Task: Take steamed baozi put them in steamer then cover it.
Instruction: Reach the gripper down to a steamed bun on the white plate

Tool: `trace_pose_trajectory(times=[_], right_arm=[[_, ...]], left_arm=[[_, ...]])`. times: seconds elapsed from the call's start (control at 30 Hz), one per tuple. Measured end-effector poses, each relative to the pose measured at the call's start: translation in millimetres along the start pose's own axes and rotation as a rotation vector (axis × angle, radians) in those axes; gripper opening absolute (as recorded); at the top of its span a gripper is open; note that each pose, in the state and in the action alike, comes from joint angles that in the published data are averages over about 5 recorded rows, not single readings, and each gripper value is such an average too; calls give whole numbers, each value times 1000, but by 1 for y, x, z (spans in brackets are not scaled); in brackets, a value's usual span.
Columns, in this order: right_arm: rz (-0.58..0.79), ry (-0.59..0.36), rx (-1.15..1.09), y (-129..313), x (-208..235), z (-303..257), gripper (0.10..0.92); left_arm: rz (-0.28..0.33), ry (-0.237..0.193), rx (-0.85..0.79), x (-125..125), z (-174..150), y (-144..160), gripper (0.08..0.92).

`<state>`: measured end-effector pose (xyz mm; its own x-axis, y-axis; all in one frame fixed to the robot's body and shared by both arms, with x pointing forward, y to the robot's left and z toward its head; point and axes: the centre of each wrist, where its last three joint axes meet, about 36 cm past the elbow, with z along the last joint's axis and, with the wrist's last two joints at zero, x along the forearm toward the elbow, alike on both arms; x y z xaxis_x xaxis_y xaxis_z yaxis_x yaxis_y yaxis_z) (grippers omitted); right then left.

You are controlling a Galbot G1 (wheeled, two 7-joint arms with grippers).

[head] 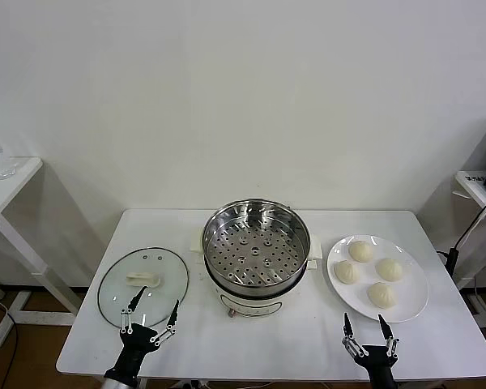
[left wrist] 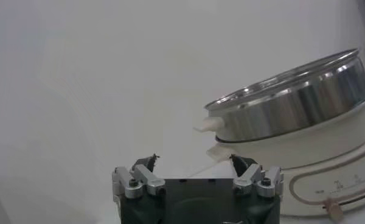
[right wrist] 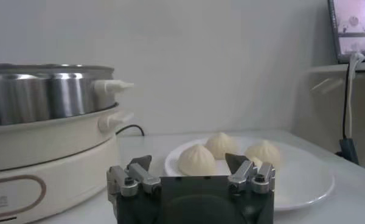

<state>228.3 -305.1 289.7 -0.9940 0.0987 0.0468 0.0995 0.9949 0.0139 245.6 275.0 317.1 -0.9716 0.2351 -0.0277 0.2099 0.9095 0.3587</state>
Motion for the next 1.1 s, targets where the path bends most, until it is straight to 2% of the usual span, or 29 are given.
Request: trace_pose_trajectory(times=[0.27,0.47,0.67,0.87,1.1], right_arm=[[40,-30,14,-19,-53,-27,823],[38,-32,12,-38,-124,-58,823],[-23,-15,46,-59,-202,-87,823],[-206,35,167,-90,-271,-112,823],[-574,156,416,-130,-341,-146,823]], left_arm=[[-19,-6,4,-3,-5,6,823],[-43,-6,15,-7,-11,12,823],[-56,-9,23,-9,-15,15,823],[-62,-19,26,-12,-19,17,823],[-63,-20,35,-11,-22,14,823]])
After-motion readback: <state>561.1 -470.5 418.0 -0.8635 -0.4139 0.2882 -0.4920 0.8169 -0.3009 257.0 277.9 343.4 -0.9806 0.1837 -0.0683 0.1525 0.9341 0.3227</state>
